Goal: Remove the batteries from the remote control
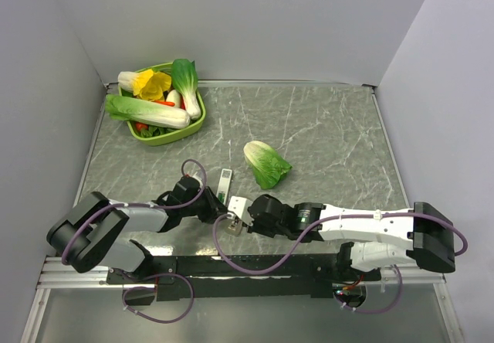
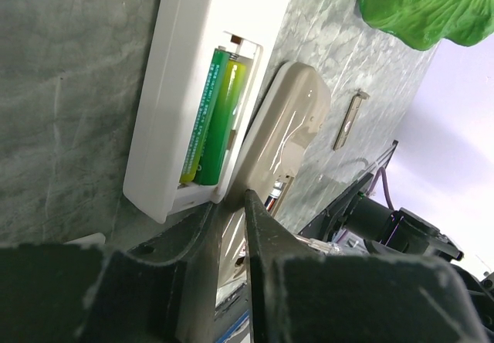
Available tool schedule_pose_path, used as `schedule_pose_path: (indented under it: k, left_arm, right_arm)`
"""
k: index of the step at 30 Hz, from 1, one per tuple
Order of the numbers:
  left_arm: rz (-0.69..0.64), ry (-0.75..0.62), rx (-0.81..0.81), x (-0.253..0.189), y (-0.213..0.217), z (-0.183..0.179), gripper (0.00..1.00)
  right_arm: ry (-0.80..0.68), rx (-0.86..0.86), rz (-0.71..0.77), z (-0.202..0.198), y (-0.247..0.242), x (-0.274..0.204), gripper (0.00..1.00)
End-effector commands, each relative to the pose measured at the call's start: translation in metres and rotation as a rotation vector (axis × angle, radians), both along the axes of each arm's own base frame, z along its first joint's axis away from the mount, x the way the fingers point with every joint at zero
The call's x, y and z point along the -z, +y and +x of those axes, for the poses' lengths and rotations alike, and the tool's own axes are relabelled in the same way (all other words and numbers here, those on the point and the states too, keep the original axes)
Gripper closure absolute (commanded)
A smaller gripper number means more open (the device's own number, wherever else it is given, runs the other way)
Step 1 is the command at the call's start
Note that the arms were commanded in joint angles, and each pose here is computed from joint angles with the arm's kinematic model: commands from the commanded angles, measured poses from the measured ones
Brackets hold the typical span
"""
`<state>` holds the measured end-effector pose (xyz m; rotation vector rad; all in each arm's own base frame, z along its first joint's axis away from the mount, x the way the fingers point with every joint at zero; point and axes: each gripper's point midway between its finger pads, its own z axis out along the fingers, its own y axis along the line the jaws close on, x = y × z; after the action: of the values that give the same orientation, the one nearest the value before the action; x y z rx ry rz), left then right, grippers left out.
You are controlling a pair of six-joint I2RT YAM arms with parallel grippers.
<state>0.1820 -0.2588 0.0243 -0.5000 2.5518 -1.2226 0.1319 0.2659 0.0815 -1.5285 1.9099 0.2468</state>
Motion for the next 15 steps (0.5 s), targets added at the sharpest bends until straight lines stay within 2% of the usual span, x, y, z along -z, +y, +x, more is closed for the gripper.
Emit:
schedule_pose_path:
  k: [1,8,15]
  left_arm:
    - [0.028,0.041,0.043,0.0081,-0.0033,-0.0128,0.79]
    - [0.035,0.047,0.045,0.0100,-0.0041,-0.0118,0.79]
    - [0.045,0.044,0.049,0.0096,-0.0042,-0.0107,0.79]
  right_arm:
    - [-0.107,0.166,0.061,0.0350,-0.0042,-0.0104,1.00]
    - [-0.019,0.290,0.093,0.0310,-0.0010,-0.0124,1.00]
    - [-0.021,0.367,0.066,0.0345,-0.0079,-0.0070,1.00]
